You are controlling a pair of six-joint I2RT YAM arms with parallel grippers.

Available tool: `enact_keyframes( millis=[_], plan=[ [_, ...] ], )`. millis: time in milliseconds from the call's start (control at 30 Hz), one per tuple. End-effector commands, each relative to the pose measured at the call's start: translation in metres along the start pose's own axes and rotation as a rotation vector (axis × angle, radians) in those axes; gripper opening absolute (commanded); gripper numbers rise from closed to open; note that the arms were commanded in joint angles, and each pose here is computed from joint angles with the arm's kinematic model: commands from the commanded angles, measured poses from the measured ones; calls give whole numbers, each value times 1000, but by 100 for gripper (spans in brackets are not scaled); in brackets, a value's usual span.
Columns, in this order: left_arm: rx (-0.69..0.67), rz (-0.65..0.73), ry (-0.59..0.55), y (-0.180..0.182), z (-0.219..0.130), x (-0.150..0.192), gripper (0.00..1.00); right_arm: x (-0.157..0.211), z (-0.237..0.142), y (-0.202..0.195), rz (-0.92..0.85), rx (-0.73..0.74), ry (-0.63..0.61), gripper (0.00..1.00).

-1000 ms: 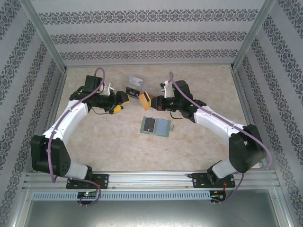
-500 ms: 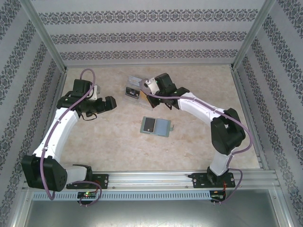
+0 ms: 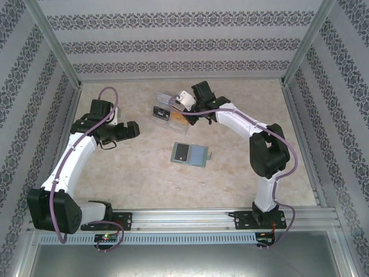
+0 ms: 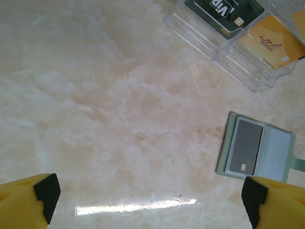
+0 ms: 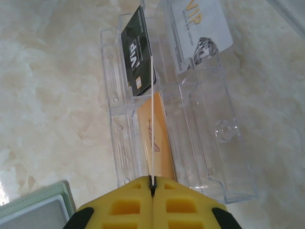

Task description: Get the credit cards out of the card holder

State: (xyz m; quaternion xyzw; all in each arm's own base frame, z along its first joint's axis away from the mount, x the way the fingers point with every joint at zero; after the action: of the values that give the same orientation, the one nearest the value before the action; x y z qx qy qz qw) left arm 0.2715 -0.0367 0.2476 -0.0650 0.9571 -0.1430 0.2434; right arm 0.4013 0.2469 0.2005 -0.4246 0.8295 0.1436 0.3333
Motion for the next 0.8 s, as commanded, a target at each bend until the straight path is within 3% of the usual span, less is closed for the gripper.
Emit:
enact_keyframes(
  millis=[0,467,600,767],
  plan=[
    [-14,24,-18,4,-1,-2,100,4,8,4,-73,-75,23,0],
    [2,20,16,5,7,-1,100,4,32,-18,-90,-39,60,0],
    [23,10,30,4,10,0,99,9,36,-20,-75,-36,93,9],
    [37,9,43,3,12,0,100,12,35,-18,-79,-45,102,13]
  ],
)
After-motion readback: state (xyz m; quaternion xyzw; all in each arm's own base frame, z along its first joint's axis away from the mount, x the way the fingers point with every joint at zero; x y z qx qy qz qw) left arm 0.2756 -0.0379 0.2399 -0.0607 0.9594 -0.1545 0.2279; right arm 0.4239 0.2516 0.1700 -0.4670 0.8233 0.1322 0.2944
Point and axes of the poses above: each hand's point on the last joint's axis, 136 mm out from that joint toward the fingers, its own z axis out along the fingers, its own y axis along the line the jaws close on, x = y × z, the point moved 8 cm from there along -z, back along the fingers, and after that the axes turned 4 degrees about z, right-handed, at the moved point
